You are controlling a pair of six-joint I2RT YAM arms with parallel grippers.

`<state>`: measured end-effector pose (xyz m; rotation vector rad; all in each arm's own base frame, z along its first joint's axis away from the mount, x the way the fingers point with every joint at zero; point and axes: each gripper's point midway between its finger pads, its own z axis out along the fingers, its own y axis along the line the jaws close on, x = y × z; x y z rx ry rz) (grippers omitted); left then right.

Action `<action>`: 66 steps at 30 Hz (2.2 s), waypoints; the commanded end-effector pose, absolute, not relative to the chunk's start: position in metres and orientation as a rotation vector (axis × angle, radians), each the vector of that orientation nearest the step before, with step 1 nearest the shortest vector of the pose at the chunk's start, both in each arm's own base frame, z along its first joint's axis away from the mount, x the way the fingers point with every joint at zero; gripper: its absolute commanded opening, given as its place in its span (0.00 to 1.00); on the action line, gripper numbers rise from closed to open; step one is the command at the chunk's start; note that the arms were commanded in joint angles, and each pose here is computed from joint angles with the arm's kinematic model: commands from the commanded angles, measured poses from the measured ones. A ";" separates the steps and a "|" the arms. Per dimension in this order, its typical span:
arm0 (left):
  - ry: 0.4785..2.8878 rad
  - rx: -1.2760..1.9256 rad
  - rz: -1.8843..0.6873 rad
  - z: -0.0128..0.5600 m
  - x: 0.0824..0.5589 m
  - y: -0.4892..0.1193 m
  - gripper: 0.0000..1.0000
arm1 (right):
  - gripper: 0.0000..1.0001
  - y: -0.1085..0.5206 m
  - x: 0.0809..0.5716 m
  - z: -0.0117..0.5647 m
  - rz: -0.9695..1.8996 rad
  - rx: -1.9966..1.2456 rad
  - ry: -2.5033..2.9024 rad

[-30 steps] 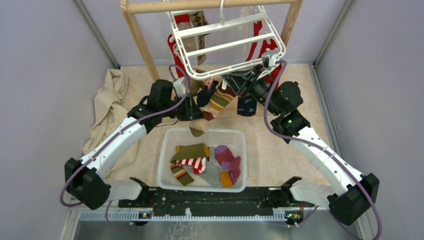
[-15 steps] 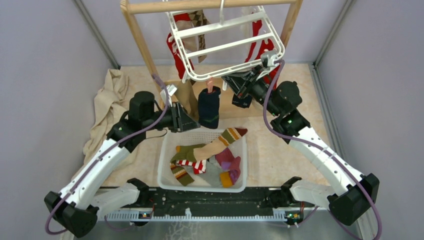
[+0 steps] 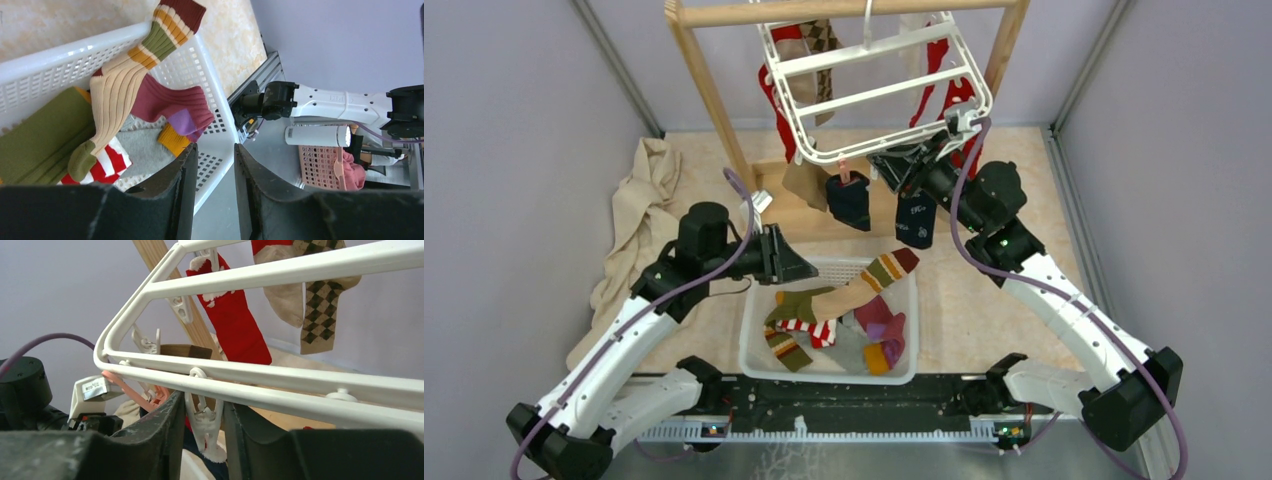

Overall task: Remove the socks clipped to the hanger
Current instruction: Adjust the sock in the bin.

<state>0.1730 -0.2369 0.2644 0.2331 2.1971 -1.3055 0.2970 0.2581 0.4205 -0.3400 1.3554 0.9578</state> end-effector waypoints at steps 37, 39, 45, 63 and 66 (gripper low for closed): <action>2.560 0.364 -0.254 0.106 0.210 -0.251 0.87 | 0.81 0.200 0.194 0.292 0.977 -0.318 1.787; 2.578 0.397 -0.236 0.098 0.205 -0.257 0.88 | 0.81 0.199 0.191 0.291 0.980 -0.317 1.789; 2.617 0.462 -0.240 0.081 0.184 -0.271 0.87 | 0.81 0.196 0.185 0.286 0.981 -0.323 1.800; 2.523 0.409 -0.403 0.141 0.169 -0.273 0.03 | 0.80 0.191 0.180 0.285 0.976 -0.312 1.804; 2.511 0.382 -0.431 0.169 0.161 -0.262 0.03 | 0.80 0.189 0.180 0.285 0.958 -0.312 1.809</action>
